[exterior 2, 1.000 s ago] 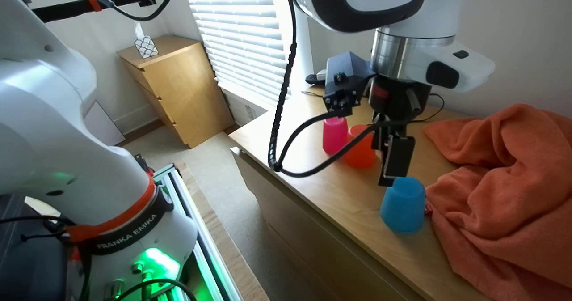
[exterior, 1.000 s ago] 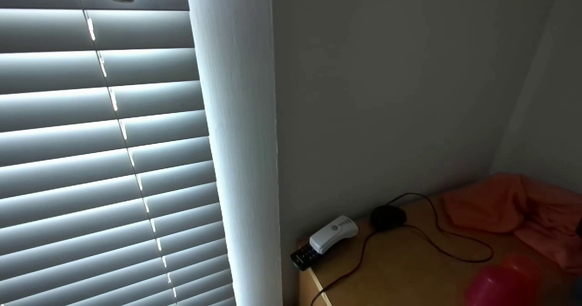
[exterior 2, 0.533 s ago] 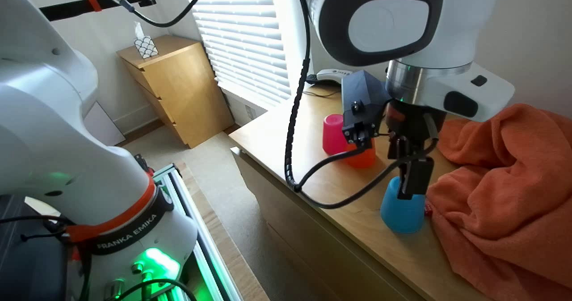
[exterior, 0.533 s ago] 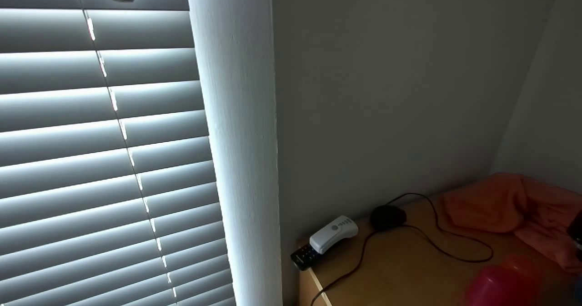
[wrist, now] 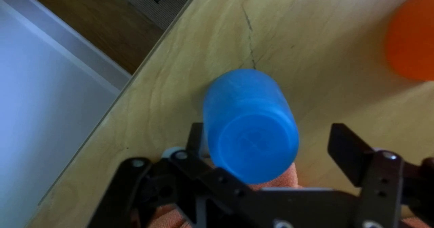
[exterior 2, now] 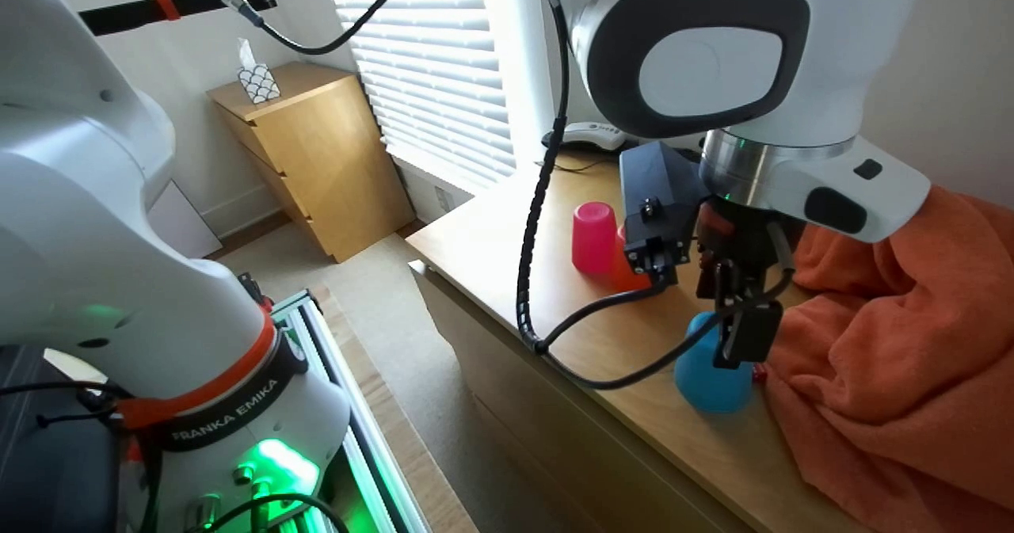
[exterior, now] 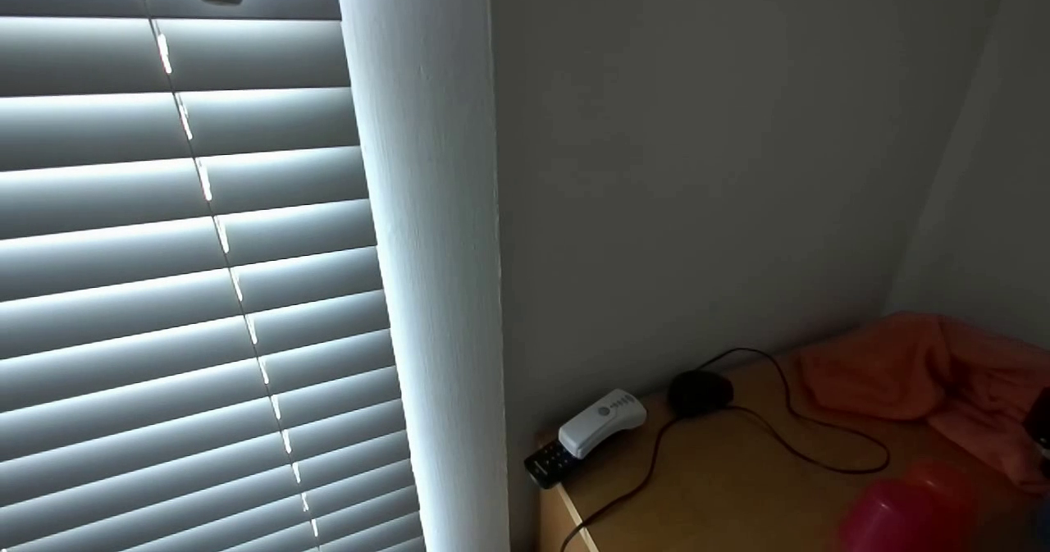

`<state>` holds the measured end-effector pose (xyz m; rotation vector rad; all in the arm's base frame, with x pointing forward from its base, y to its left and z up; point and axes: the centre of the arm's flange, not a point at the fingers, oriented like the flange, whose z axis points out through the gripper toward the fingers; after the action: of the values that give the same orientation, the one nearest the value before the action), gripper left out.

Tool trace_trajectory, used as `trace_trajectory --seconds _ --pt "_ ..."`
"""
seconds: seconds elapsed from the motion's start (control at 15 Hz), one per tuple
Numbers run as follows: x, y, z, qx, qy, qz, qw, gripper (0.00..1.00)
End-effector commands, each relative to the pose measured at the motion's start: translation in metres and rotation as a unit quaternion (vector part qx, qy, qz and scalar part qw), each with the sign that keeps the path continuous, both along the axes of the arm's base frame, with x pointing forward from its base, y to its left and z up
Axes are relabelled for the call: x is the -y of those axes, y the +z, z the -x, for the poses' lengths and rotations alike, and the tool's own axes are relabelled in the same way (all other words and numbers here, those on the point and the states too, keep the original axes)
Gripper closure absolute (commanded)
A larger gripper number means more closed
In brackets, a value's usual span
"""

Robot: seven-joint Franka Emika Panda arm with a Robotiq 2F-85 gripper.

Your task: Stack the cups into a pyramid

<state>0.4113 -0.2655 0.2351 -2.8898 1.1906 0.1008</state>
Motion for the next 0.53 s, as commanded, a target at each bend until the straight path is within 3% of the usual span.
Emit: trace_trajectory --seconds 0.0,0.2,0.47 --pt "0.009 -0.006 0.003 0.003 0.005 -0.008 1.0000 0.36" --pt "0.004 0.002 0.005 0.006 0.019 -0.003 0.9998 0.59" --pt "-0.012 0.020 0.007 0.007 0.056 0.009 0.9984 0.59"
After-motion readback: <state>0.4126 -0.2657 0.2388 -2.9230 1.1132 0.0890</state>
